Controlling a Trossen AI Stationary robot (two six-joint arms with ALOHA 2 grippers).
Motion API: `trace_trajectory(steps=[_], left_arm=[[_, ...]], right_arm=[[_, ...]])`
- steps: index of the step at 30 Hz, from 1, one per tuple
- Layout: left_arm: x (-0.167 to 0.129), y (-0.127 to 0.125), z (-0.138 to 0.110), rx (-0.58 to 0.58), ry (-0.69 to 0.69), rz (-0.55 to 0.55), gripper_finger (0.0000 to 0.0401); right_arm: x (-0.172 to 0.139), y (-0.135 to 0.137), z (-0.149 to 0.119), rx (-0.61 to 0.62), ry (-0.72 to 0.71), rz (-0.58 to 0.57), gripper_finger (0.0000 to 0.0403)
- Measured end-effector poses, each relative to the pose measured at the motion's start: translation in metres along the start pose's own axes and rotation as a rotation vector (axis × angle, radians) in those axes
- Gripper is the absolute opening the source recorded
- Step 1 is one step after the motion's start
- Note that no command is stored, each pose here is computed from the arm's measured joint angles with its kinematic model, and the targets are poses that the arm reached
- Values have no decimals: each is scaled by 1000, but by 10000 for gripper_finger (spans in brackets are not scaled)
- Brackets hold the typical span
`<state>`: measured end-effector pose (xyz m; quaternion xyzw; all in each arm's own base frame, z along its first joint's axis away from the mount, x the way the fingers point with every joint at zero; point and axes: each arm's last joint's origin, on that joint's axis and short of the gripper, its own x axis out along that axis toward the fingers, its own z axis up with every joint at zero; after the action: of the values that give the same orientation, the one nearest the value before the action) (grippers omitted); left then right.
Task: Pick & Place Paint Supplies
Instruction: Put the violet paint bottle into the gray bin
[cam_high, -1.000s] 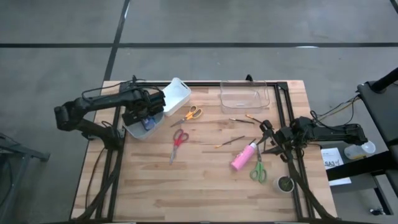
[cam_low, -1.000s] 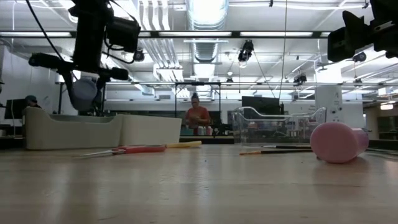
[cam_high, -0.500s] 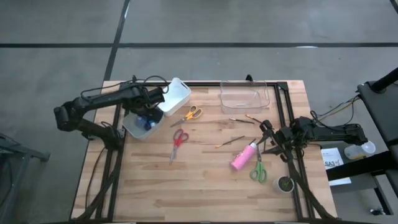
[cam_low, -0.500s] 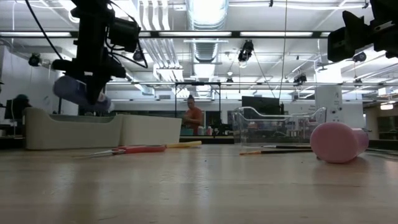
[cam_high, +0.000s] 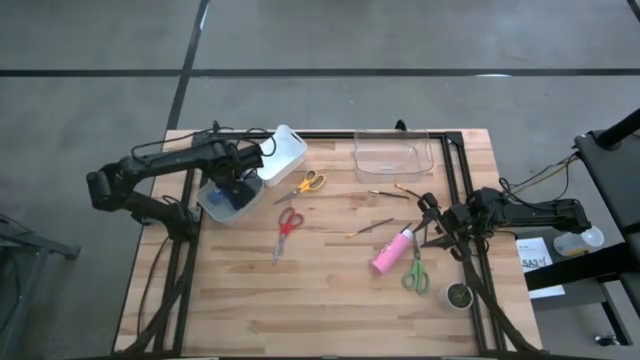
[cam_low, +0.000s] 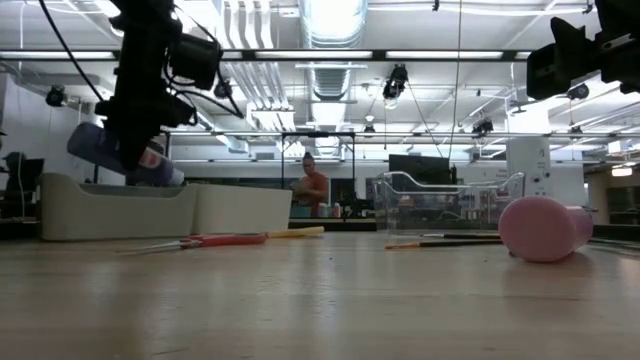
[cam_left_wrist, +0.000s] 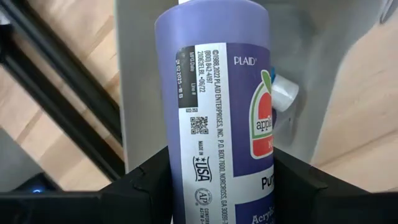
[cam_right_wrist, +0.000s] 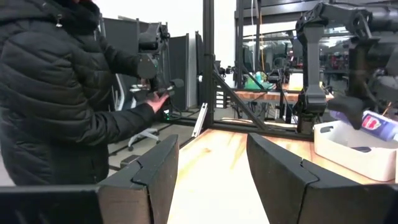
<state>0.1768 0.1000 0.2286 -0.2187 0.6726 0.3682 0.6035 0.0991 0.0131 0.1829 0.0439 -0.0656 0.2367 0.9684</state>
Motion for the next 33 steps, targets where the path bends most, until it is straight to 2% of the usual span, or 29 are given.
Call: trace_trajectory(steps=[8,20,27,33], left_arm=[[39,-7,-8,73,3,-31,199],[44,-8,-9,17,1,-47,201],[44,-9,-7,-29,-14,-67,257],[43,-10,-6,-22,-21,-74,299]], right_arm=[[0,0,0,0,0,0,188],[0,0,0,0,0,0,188],[0,0,0,0,0,1,188],[0,0,0,0,0,0,188]])
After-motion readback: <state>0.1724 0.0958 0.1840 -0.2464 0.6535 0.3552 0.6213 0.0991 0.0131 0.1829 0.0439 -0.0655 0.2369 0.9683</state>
